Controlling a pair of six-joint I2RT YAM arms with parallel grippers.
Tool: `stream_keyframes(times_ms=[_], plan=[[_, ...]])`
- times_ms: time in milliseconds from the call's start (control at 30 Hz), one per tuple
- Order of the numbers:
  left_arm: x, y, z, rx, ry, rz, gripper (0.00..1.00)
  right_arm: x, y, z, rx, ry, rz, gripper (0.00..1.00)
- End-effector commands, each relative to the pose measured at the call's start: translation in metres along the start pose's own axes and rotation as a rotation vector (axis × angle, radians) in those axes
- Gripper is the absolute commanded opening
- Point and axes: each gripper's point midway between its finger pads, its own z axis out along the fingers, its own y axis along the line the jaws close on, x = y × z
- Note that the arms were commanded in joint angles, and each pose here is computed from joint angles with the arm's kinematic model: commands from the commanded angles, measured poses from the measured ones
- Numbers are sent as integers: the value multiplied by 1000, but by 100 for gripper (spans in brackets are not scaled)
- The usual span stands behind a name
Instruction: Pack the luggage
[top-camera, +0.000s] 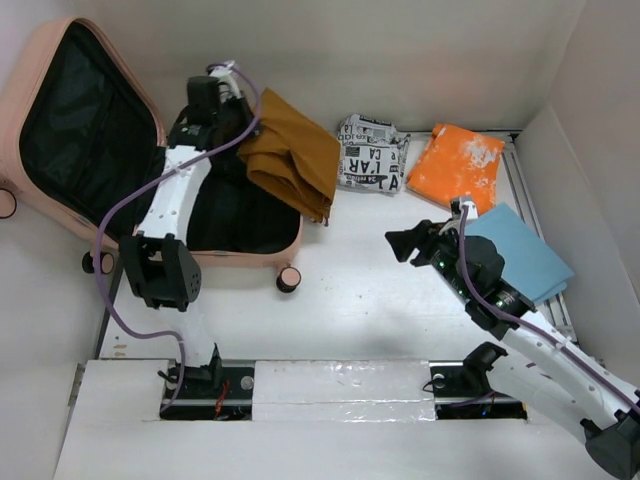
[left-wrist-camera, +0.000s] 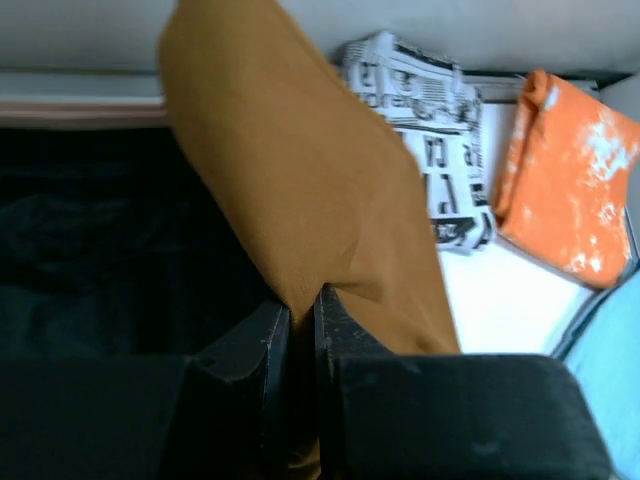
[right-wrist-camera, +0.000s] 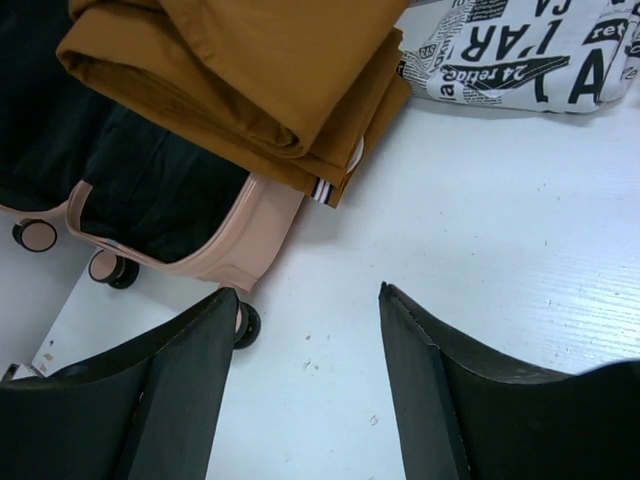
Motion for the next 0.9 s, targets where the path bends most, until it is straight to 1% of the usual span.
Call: stream_keyframes(times_ms=[0,33,67,100,133,167,200,233,300,333,433,533,567,600,633,667,700,733,767,800,867], plan=[[-49,58,-42,-30,-181,-43,0,-10,13,0,-62,-47,-1,65],[-28,83,-35,-46,-162,-103,0,-10,13,0,-62,-47,-1,65],[-16,100,-34,-54,-146,-133,0,-12,14,0,-66,-55,0,65],[-8,128,-37,-89,-144,-171,0,-7,13,0,-69,-42,-2,65],[-2,142,-37,-100,-149,-181,0,-7,13,0,-70,-42,-2,65],[21,168,-38,-145,-119,-232,0,-2,10,0,-64,-33,-3,65],[32,170,-35,-141,-103,-239,0,-5,11,-2,-69,-41,-2,65],[40,187,-35,-166,-96,-260,0,-7,13,-1,-74,-50,-1,65],[53,205,-37,-239,-79,-241,0,-7,13,-1,-74,-50,-1,65],[55,218,-40,-311,-82,-229,0,-3,11,-1,-70,-42,-2,65],[63,240,-49,-445,-70,-220,0,-3,10,-1,-70,-42,-2,65],[55,250,-56,-519,-91,-220,0,-3,11,1,-70,-44,-1,65],[56,258,-61,-570,-94,-222,3,-3,11,1,-70,-44,-1,65],[54,260,-63,-596,-104,-242,9,-3,11,1,-70,-44,-1,66],[48,261,-69,-617,-128,-248,32,-3,11,1,-70,-44,-1,68],[44,261,-74,-632,-146,-255,43,-3,11,1,-70,-44,-1,70],[36,255,-83,-637,-177,-256,49,-3,11,1,-70,-44,-1,71],[23,248,-89,-624,-226,-276,51,-3,11,1,-70,-44,-1,71],[24,242,-93,-624,-246,-280,56,-4,9,1,-62,-48,-1,71],[4,222,-109,-621,-327,-259,56,-4,9,1,-62,-48,-1,72],[-14,209,-131,-671,-429,-276,57,-1,8,3,-57,-39,-2,72]])
